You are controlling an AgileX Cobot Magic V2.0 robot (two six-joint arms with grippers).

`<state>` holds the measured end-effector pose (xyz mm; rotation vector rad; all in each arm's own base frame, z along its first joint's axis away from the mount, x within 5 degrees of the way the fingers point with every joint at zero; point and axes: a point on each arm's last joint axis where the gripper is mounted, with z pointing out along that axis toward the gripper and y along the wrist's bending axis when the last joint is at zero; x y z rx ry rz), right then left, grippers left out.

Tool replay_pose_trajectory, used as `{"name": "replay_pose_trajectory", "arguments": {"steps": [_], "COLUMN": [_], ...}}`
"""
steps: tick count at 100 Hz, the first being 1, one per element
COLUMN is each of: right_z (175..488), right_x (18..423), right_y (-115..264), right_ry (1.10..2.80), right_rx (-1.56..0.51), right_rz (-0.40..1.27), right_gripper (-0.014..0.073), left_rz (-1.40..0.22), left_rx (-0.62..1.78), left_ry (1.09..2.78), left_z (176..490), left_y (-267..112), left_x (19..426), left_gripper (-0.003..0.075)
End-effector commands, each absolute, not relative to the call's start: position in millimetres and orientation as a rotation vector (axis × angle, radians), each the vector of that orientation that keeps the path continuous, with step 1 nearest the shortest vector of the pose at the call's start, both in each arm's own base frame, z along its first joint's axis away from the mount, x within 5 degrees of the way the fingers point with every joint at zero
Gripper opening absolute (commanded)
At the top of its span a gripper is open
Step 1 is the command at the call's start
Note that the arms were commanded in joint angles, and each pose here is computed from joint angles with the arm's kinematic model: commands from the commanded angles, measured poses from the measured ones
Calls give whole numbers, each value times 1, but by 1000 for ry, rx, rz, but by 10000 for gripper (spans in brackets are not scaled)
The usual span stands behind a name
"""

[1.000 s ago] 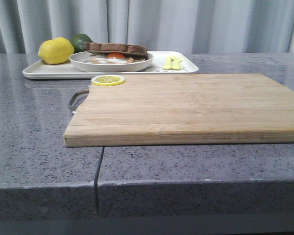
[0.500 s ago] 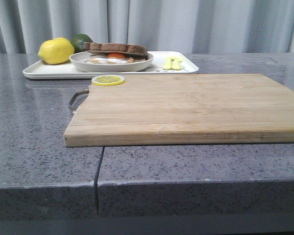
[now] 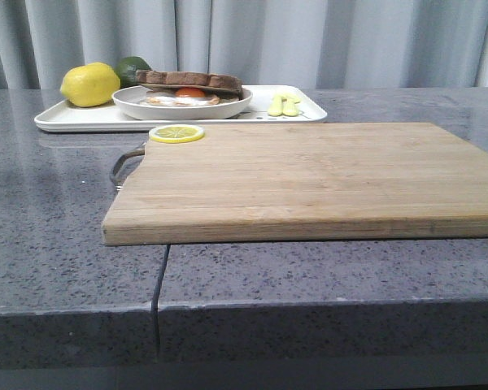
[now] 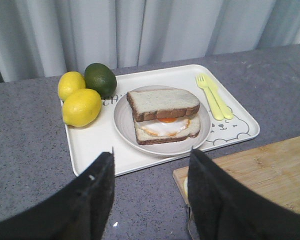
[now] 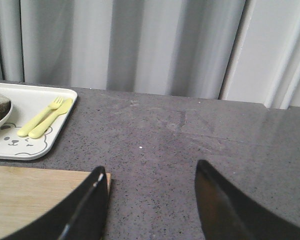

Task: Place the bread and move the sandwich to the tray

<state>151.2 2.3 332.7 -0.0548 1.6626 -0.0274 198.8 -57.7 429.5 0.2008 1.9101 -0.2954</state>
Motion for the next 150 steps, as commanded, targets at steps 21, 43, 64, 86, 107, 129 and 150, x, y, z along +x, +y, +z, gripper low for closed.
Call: {"name": "replay_pose_trajectory", "arguments": {"steps": [21,43,64,86,107,129,150], "right_z": [351,351,346,339,339,339,339], "right_x": [150,150,150,150,150,150,150], "right_y": [2,2,2,1,1,1,1], "right_ry": [1542,1542,1598,1672,1672,1672,1672], "right_rx": [-58,-58,-57,-55,-55,-55,-55], "right_rz": [-36,-36,-39,-42,-42,-42,-42], "right_gripper": [400,369,84,-69,-69,-69,-69], "left_rz": [-319,-312,-307,-305,-305,-305,-305], "left_rx": [117,91,90,92,93,93,93], "left_ry": [1529,1404,1428,1431,1433,1433,1433], "left_z": [384,352,337,336,336,336,336], "left_y": [-34,-26,-26,-26,-26,-26,-26], "left_x": [122,99,100,101,101,101,101], "left_gripper": [313,313,300,-17,-20,-20,-20]}}
